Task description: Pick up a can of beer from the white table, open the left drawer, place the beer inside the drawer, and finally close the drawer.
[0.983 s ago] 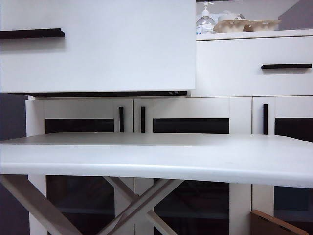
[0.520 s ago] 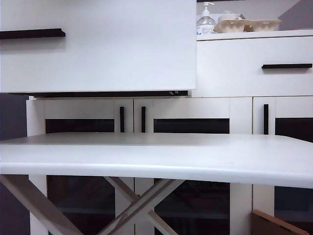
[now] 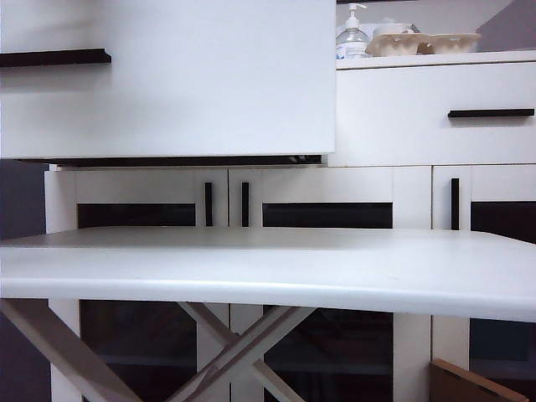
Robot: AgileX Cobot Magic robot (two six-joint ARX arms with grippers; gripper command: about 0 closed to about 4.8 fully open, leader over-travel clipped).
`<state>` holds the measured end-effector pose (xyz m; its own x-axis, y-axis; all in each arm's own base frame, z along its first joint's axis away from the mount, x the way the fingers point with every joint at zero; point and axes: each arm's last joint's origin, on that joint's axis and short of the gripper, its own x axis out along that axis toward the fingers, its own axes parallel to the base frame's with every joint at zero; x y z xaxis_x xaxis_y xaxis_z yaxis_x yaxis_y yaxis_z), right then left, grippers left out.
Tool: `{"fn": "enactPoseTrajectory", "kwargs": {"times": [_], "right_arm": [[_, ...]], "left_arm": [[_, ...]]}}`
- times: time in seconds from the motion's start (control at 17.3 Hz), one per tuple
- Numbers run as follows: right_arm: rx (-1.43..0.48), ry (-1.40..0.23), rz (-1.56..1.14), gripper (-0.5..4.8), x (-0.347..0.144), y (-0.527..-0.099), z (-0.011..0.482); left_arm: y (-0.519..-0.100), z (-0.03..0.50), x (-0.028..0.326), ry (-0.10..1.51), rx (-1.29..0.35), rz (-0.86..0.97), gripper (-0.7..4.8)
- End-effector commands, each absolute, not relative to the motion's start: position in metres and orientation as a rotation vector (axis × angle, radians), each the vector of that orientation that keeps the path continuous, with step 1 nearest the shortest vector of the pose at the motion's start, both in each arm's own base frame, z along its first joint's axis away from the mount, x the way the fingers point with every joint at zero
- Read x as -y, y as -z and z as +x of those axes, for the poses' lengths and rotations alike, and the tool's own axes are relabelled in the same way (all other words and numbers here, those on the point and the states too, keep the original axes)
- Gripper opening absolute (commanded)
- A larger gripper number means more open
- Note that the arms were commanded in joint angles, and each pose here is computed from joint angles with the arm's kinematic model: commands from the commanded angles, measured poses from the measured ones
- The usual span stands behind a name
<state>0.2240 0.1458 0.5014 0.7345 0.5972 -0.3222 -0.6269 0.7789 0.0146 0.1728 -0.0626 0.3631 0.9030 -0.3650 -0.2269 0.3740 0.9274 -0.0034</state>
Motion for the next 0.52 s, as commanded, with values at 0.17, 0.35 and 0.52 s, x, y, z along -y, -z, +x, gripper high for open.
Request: {"fn": "enactPoseTrajectory", "kwargs": {"times": [0.17, 0.35, 0.52], "right_arm": [[-0.343, -0.718, -0.091, -0.01, -0.145, -0.501, 0.22], [-0.342, -0.722, -0.091, -0.01, -0.146, -0.501, 0.22], [-0.343, -0.726, -0.09, -0.01, -0.146, -0.501, 0.22]], "left_arm": [[-0.338, 0.182, 0.065, 0.342, -0.117, 0.027, -0.06], [-0.323, 0.186, 0.065, 0.316, -0.084, 0.024, -0.06], [-0.318, 0.191, 0.066, 0.272, -0.042, 0.02, -0.06]]}}
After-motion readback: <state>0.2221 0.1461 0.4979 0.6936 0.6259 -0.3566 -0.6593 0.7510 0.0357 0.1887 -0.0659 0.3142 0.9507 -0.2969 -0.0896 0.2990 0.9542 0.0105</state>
